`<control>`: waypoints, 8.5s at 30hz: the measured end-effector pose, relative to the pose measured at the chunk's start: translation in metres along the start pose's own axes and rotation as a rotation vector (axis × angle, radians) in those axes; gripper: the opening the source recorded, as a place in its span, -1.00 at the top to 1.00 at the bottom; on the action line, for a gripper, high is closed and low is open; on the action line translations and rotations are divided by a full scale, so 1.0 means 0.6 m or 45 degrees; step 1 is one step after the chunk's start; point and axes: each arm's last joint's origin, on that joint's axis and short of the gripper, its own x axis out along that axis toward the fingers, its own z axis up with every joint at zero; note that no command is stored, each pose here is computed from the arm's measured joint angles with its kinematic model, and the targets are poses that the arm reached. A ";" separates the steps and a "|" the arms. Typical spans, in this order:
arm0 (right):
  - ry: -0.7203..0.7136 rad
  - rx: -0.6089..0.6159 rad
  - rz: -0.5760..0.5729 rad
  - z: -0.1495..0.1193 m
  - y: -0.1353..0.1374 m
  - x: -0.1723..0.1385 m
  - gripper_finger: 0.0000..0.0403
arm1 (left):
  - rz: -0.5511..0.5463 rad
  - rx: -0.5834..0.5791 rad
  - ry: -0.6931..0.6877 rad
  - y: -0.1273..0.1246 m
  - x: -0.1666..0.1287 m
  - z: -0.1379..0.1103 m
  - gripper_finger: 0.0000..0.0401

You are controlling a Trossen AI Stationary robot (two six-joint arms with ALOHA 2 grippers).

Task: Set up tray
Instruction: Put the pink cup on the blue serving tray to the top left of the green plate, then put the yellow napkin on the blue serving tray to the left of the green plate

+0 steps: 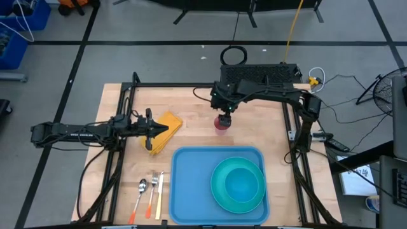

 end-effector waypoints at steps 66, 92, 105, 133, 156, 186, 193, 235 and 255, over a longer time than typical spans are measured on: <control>-1.113 -0.411 0.254 -0.264 0.150 -0.229 1.00 | 0.045 -0.078 0.033 0.002 0.000 -0.004 0.85; -1.187 -0.284 0.362 -0.226 0.246 -0.097 1.00 | 0.058 -0.179 0.057 0.002 0.000 -0.008 0.85; -0.543 -0.452 0.177 -0.051 0.306 -0.076 1.00 | 0.059 -0.169 0.061 0.002 0.000 -0.008 0.85; -0.113 -0.315 0.278 0.024 0.311 0.085 1.00 | 0.058 -0.167 0.062 0.002 0.000 -0.008 0.85; -0.039 -0.337 0.249 0.024 0.312 0.089 1.00 | 0.057 -0.167 0.060 0.002 0.000 -0.008 0.85; -0.077 -0.430 0.226 0.035 0.326 0.117 0.68 | 0.056 -0.131 0.064 0.002 0.000 -0.008 0.85; -0.109 -0.454 0.218 0.037 0.338 0.109 0.48 | 0.056 -0.130 0.064 0.002 0.000 -0.008 0.85; -1.294 -0.794 0.558 -0.243 0.307 -0.317 0.99 | 0.059 -0.173 0.092 0.002 0.000 -0.012 0.85; -1.585 -0.496 0.309 -0.383 0.200 -0.153 1.00 | 0.062 -0.228 0.089 0.002 0.000 -0.012 0.85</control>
